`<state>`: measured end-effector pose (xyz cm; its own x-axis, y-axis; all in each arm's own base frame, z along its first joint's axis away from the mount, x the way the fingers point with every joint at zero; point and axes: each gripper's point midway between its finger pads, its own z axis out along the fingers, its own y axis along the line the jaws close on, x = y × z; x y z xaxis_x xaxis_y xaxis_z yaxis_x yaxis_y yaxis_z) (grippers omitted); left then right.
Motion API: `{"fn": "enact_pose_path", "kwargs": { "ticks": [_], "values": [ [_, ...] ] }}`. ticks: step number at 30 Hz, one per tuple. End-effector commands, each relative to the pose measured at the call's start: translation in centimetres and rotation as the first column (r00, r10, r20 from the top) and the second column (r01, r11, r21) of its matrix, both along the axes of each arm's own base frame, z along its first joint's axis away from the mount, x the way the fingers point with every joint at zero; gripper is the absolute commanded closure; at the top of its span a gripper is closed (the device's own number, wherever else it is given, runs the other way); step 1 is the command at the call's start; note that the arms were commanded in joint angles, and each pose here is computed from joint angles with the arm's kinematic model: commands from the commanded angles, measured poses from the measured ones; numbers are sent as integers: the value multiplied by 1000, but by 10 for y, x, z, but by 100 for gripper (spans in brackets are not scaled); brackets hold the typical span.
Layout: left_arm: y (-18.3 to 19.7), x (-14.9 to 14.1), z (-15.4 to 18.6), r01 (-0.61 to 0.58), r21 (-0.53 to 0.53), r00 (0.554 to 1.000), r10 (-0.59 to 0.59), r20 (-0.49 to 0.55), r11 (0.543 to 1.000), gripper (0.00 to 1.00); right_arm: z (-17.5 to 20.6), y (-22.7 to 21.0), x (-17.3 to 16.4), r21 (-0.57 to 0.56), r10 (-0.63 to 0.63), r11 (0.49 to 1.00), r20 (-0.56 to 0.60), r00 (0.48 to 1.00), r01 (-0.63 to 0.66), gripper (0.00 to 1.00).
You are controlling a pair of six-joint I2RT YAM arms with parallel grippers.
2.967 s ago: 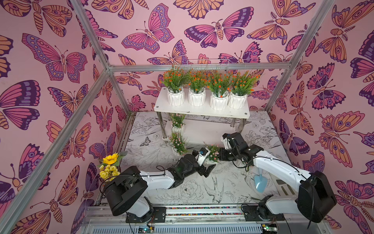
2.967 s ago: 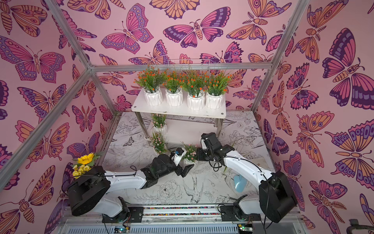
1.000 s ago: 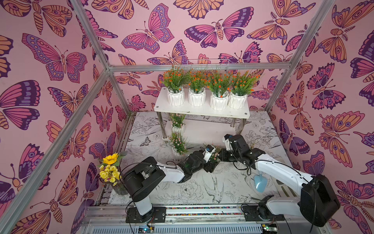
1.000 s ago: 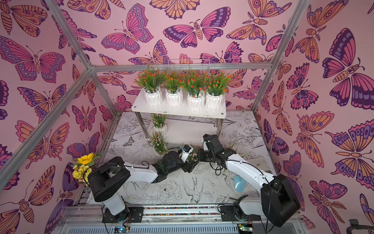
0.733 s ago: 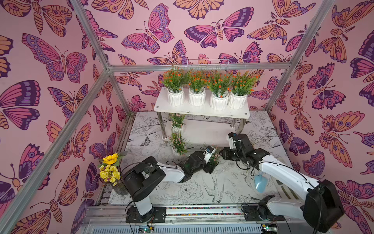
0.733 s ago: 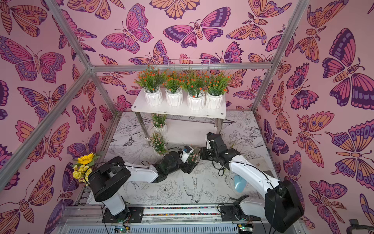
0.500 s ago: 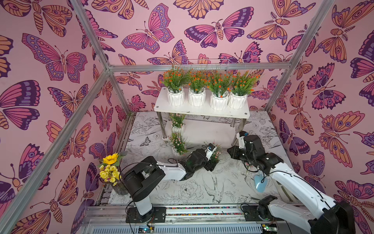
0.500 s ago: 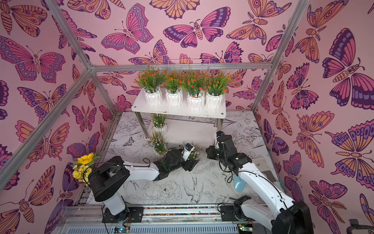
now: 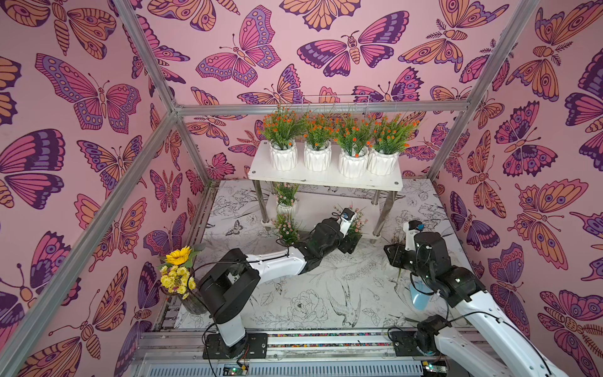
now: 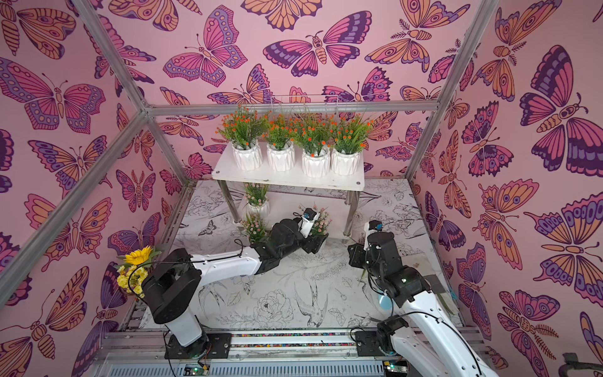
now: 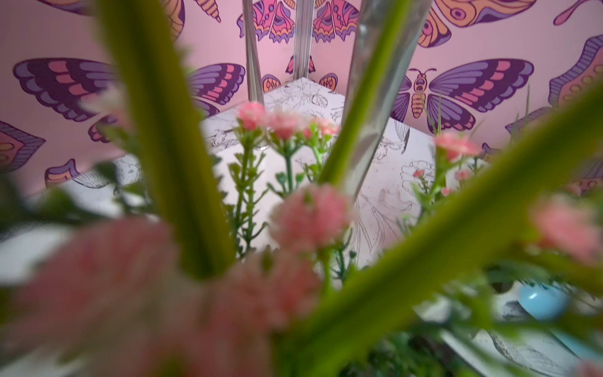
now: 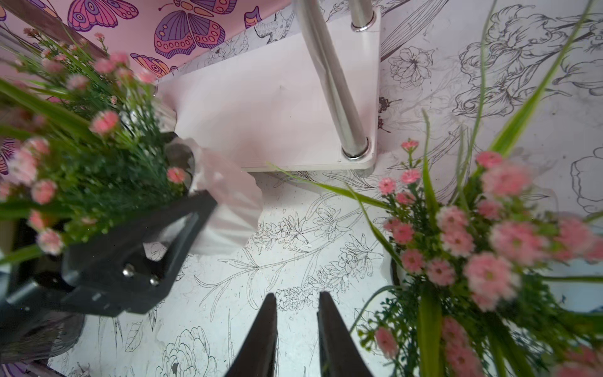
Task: Place the baby's breath potted plants on the rack by color
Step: Pick up the baby's breath potted plant from the center of the board, then place the baby's breath potted plant on the rack.
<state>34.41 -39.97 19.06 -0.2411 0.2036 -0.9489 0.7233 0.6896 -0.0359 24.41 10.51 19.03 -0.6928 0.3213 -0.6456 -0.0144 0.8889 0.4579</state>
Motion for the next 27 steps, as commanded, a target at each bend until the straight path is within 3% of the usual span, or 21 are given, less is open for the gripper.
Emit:
{"fn": "enact_pose_path", "kwargs": {
  "ticks": [1, 11, 27],
  "values": [
    [-4, 24, 19, -25, -31, 999, 27, 47, 999, 29, 1, -11, -8, -36, -20, 999, 1, 1000, 20, 74],
    [-19, 72, 19, -24, -78, 998, 28, 49, 997, 29, 31, -15, -27, -13, 5, 1000, 58, 998, -4, 70],
    [-55, 111, 17, 31, -99, 993, -19, 113, 995, 29, 25, -18, -36, -2, -3, 1000, 50, 999, 3, 70]
  ]
}}
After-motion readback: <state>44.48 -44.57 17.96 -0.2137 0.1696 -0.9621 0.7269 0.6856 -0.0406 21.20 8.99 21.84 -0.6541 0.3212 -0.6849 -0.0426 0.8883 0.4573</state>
